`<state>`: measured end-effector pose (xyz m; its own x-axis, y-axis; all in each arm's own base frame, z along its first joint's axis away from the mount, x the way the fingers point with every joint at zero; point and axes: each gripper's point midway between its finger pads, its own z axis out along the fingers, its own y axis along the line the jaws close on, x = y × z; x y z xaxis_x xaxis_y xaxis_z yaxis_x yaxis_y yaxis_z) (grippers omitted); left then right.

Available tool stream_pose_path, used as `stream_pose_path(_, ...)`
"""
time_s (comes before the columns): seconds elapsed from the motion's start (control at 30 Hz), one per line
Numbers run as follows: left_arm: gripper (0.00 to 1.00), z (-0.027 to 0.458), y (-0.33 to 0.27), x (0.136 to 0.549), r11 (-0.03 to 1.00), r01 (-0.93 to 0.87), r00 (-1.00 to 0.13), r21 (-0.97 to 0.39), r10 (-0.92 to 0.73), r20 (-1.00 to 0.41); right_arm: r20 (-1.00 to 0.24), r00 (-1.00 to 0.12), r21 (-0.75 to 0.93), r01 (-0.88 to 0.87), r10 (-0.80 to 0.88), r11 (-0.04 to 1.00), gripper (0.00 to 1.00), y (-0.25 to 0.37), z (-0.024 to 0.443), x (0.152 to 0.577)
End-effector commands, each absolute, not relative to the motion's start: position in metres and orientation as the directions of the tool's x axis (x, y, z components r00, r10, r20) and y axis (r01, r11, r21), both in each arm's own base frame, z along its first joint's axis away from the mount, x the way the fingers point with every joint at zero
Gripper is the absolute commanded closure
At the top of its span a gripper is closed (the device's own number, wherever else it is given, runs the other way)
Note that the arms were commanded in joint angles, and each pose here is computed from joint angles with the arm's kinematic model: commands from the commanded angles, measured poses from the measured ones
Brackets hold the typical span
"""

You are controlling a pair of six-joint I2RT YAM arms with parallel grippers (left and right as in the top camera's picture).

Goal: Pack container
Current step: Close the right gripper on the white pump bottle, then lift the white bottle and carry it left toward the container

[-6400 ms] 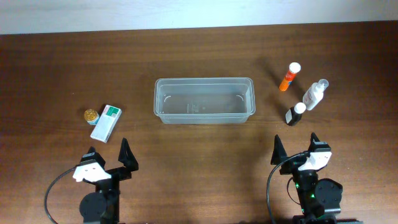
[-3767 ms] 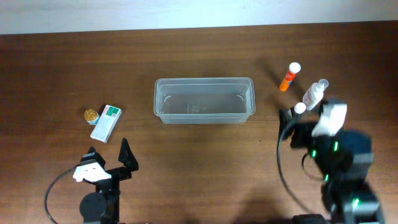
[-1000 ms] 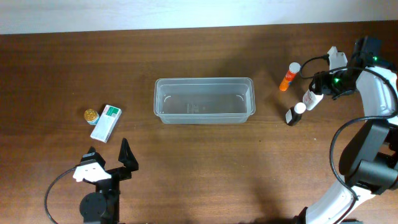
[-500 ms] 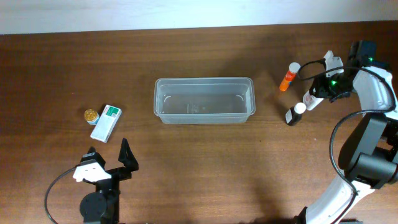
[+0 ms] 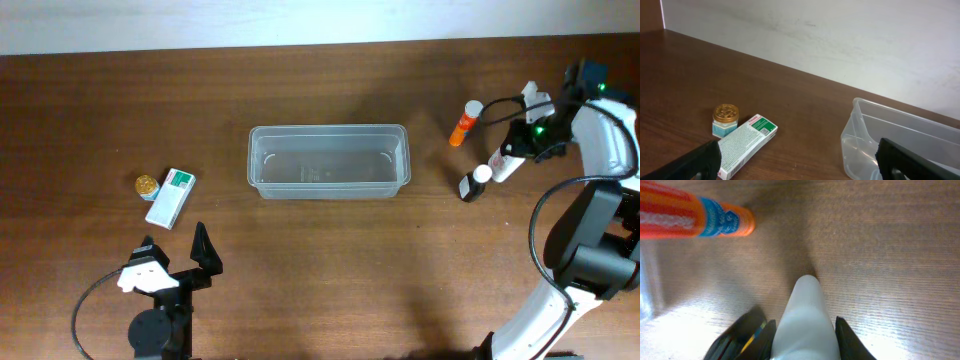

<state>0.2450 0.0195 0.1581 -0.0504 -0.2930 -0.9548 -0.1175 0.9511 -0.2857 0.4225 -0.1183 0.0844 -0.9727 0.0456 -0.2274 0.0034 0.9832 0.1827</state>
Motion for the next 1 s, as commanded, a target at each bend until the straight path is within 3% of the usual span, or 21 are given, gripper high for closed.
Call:
stream_pose_path(0.0,0.01,0.157,0.019,0.245,0.954,-0.111,-0.048,-0.279,-0.285,-0.957,-0.319,-0.947,0.143,-0.015,0.032,0.990,0.85,-0.127,0.135,0.442)
stream_pose_path(0.5,0.00,0.157,0.019,0.245,0.954,-0.111,-0.048,-0.279,-0.285,-0.957,-0.461,-0.874,0.120,0.109,0.152,0.987,0.86,-0.114,0.281,0.439)
stream_pose_path(0.7,0.00,0.157,0.019,0.245,0.954,-0.111,-0.048,-0.279,-0.285,-0.957,-0.473,-0.867,0.204,0.062,0.154,0.977,0.85,-0.051,0.297,0.448)
stream_pose_path(0.97,0.01,0.157,0.019,0.245,0.954,-0.111,-0.048,-0.279,-0.285,-0.957,-0.494,-0.869,0.229,-0.104,0.024,0.968,0.85,0.050,0.301,0.458)
